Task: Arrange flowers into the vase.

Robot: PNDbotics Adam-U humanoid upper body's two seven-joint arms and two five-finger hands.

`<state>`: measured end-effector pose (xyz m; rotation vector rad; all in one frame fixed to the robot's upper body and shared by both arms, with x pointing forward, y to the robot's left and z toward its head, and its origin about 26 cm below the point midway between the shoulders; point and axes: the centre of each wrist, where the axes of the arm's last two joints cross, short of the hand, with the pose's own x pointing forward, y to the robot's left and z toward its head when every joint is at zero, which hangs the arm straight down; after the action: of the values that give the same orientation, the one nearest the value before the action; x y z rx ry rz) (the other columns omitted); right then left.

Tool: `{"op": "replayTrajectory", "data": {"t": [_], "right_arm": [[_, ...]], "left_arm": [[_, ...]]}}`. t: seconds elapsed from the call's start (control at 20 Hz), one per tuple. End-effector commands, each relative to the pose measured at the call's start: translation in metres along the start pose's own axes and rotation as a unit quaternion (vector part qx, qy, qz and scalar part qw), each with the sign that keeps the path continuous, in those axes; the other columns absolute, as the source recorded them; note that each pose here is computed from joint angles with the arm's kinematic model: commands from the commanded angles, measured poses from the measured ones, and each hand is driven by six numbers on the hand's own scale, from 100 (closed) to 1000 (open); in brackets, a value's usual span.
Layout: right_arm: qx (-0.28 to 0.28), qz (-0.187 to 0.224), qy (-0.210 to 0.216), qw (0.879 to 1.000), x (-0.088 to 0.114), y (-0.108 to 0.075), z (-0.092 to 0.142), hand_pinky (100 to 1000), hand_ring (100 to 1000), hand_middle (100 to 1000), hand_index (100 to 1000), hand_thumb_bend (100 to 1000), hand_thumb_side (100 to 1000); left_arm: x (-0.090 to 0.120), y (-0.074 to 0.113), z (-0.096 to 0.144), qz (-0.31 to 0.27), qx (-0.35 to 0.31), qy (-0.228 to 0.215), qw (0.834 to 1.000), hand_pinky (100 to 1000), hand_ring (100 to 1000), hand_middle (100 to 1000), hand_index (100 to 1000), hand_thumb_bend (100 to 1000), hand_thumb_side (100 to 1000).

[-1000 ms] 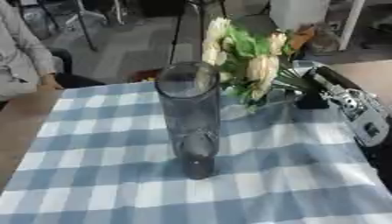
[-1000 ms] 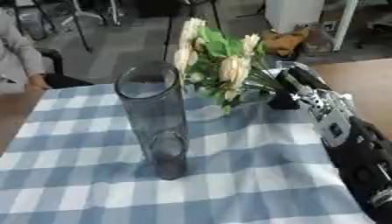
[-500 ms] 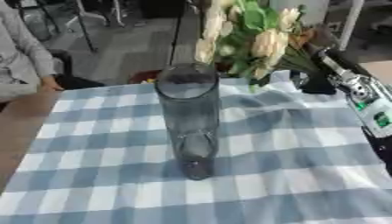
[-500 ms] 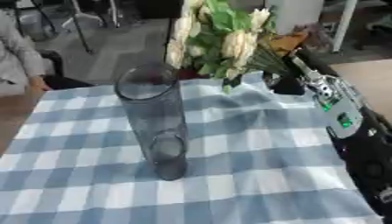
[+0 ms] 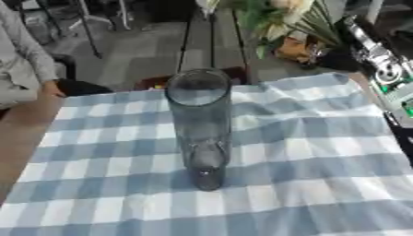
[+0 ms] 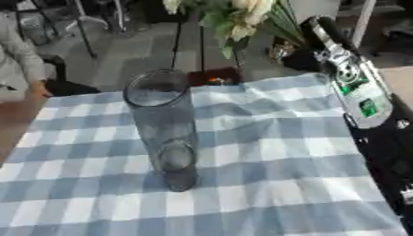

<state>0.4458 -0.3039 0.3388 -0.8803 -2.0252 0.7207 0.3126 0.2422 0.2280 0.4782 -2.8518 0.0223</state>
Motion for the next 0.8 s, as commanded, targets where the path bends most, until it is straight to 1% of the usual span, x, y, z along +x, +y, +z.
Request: {"op": "replayTrajectory", "data": {"t": [0.05, 0.4, 0.65, 0.8], "right_arm": [[-0.042, -0.033, -0.036, 0.998, 0.028, -0.017, -0.008, 491, 274, 100, 120, 100, 255], [-0.093, -0.101, -0.081, 0.987, 0.062, -0.019, -0.016, 479, 266, 100, 120, 100, 240], [-0.127, -0.156, -0.120, 0.972, 0.084, -0.020, -0.019, 467, 259, 100, 121, 100, 226], [-0.139, -0.174, -0.140, 0.965, 0.095, -0.021, -0.020, 462, 256, 100, 121, 100, 221]], "left_arm": [[0.003, 0.001, -0.005, -0.001, -0.004, -0.013, 1.000, 551, 734, 816, 887, 239, 1000], [0.004, 0.001, -0.005, -0.001, -0.005, -0.013, 1.000, 550, 733, 816, 887, 237, 1000], [0.004, 0.001, -0.006, 0.000, -0.006, -0.014, 1.000, 550, 733, 816, 887, 236, 1000], [0.004, 0.001, -0.006, 0.000, -0.006, -0.014, 1.000, 550, 733, 816, 887, 235, 1000]]}}
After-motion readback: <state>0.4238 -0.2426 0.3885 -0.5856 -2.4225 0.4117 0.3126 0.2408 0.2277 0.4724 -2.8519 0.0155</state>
